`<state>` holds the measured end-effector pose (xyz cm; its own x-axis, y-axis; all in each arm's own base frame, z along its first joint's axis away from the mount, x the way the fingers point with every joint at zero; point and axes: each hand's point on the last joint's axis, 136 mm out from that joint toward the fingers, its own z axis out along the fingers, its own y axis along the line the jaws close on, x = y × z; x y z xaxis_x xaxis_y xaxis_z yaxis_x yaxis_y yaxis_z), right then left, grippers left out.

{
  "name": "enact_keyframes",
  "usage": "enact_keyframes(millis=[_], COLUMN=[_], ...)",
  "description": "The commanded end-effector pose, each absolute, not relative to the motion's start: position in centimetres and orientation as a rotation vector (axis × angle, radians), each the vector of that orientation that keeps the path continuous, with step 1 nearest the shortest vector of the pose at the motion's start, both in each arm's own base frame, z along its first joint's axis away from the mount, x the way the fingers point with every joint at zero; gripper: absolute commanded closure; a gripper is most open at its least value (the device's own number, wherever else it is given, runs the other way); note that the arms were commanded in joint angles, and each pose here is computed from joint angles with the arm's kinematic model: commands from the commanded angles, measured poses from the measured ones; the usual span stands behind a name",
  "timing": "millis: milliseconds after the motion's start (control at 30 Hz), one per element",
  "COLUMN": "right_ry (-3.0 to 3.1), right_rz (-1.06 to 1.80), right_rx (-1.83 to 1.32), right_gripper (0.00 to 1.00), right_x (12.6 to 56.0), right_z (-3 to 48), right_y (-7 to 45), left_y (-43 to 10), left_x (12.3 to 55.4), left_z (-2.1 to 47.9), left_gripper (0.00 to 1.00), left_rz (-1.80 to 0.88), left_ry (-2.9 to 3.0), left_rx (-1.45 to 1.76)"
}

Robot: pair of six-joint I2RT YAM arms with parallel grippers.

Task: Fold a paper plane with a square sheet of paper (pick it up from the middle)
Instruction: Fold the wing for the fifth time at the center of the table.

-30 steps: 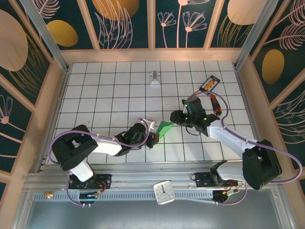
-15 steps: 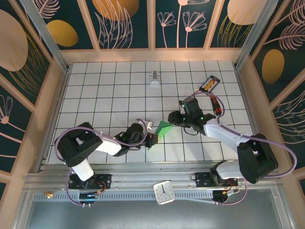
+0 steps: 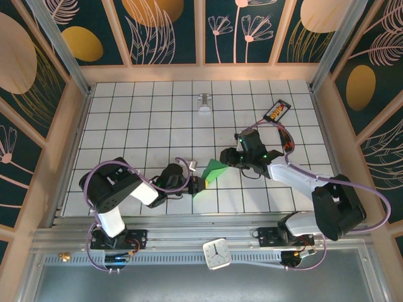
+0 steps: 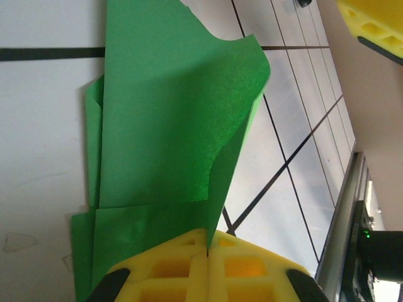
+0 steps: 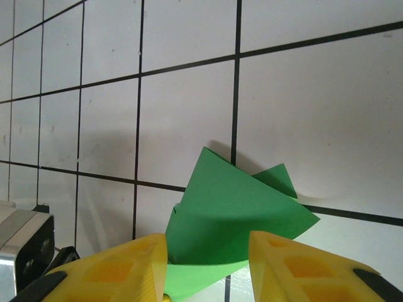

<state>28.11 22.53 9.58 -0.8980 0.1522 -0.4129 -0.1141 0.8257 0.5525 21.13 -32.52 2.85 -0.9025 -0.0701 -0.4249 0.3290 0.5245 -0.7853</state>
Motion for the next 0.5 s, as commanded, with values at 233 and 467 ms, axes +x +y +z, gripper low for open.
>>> enact_keyframes(millis=[233,467], right_ry=[2.584,2.564], right_rz=[0.810,0.859], right_rx=[0.005,-0.017], right_gripper=[0.60,0.60], right_x=[27.6,27.7], right_z=[8.9,9.4], right_y=[23.6,24.5], left_y=[-31.7,-31.3], left_x=[21.2,21.2], left_z=[4.4,4.8], left_gripper=[1.00,1.00], left_rz=[-1.518,-1.599], left_ry=[2.285,2.264], left_rx=[0.110,0.027])
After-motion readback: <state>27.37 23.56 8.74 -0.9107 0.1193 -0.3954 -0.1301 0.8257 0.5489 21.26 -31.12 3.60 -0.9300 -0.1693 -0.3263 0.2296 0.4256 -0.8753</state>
